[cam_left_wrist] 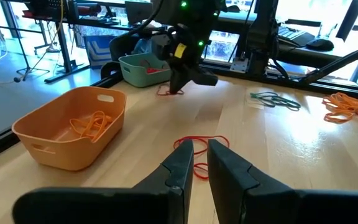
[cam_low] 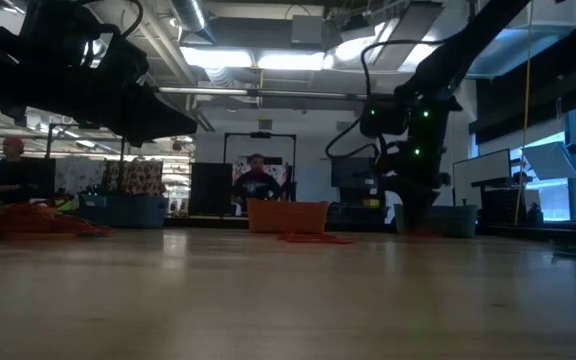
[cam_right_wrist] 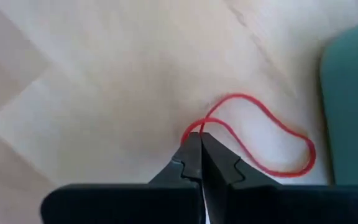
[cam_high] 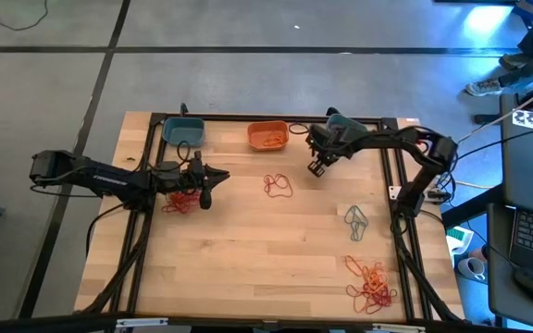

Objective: Sort rubber bands into baskets
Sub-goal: Put the red rubber band into the green bin

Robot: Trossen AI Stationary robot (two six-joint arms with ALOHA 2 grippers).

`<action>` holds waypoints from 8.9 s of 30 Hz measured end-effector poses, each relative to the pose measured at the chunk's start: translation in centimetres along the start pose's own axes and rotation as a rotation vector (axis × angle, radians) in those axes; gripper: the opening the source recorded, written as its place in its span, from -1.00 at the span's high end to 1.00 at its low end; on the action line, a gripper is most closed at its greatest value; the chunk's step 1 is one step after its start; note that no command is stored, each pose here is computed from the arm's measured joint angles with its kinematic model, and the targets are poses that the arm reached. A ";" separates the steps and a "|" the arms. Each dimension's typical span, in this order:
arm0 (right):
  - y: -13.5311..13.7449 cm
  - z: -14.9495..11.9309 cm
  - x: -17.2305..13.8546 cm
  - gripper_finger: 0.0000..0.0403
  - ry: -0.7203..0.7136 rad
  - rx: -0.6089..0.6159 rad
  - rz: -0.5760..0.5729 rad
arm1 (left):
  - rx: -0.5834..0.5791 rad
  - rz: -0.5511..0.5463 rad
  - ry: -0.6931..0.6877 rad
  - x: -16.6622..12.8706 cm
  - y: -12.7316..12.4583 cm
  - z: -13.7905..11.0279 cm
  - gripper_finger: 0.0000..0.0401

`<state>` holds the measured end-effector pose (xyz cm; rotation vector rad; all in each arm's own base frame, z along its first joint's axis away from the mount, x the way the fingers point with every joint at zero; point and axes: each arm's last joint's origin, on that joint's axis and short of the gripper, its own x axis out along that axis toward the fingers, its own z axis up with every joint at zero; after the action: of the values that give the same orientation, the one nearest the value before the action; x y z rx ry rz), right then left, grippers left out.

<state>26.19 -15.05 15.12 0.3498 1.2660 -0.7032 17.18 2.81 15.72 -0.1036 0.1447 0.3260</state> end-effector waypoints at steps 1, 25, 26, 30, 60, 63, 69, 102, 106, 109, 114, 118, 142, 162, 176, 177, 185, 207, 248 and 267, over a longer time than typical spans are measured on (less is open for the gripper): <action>0.0 0.0 -0.2 0.99 -0.004 -0.008 0.002 | 0.000 0.000 0.000 0.0 0.0 0.0 0.78; -7.7 -0.5 -8.6 1.00 -0.265 0.162 -0.265 | 0.009 0.000 -0.006 0.0 0.0 0.1 0.78; -8.0 -0.5 -8.6 1.00 -0.262 0.173 -0.270 | 0.009 -0.001 -0.006 0.0 0.0 0.1 0.78; -9.2 -0.5 -8.4 1.00 -0.258 0.196 -0.293 | 0.010 0.000 -0.006 0.0 0.0 0.0 0.78; -9.4 -1.7 -6.2 0.36 -0.227 0.171 -0.264 | 0.009 0.000 -0.006 0.0 0.0 0.1 0.78; -8.9 -1.5 -6.2 0.17 -0.245 0.160 -0.135 | 0.009 0.000 -0.006 0.0 0.0 0.1 0.78; -5.3 -0.5 -6.8 0.04 -0.365 -0.003 0.173 | 0.009 0.000 -0.006 0.0 0.0 0.1 0.78; 10.5 -3.3 1.1 0.29 -0.379 -0.225 0.388 | 0.006 -0.001 -0.006 0.0 0.0 0.1 0.78; 10.4 -3.3 1.2 0.41 -0.386 -0.249 0.341 | 0.004 -0.001 -0.006 0.0 0.0 0.1 0.78; 10.4 -3.3 1.2 0.62 -0.395 -0.278 0.314 | 0.004 -0.001 -0.005 0.0 0.0 0.0 0.78; 10.2 -3.3 1.3 0.96 -0.419 -0.311 0.225 | 0.004 -0.001 -0.005 0.0 0.0 0.0 0.78; 9.9 -3.2 1.4 0.92 -0.429 -0.312 0.124 | 0.004 -0.001 -0.005 0.0 0.0 0.0 0.78; 8.3 -2.6 -6.8 0.97 -0.493 -0.341 -0.314 | 0.003 0.002 0.016 0.0 0.0 -0.2 0.78; 2.8 -4.5 -15.1 0.96 -0.651 -0.228 -0.628 | 0.005 0.003 0.015 0.0 0.0 -0.2 0.78; -4.3 -2.6 -13.3 0.96 -0.486 -0.110 -0.584 | -0.023 0.000 -0.008 0.0 0.0 0.1 0.78; -4.8 -2.6 -13.1 0.96 -0.478 -0.100 -0.564 | -0.024 0.000 -0.011 0.0 0.0 0.1 0.78; -8.3 -1.7 -10.2 0.96 -0.377 0.022 -0.462 | -0.026 -0.002 -0.012 0.0 0.0 0.1 0.78; -8.8 -1.2 -5.0 0.02 -0.166 0.123 -0.161 | -0.021 -0.001 -0.006 0.0 0.0 0.1 0.78; 2.8 0.7 2.8 0.15 -0.179 -0.120 0.196 | -0.015 -0.001 -0.006 0.0 0.0 0.0 0.78; 3.4 0.7 2.8 0.92 -0.208 -0.191 0.125 | 0.003 -0.001 -0.006 0.0 0.0 0.1 0.78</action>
<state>29.27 -13.77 12.20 0.1921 1.0934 -0.4944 17.19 2.81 15.77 -0.1001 0.1388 0.3254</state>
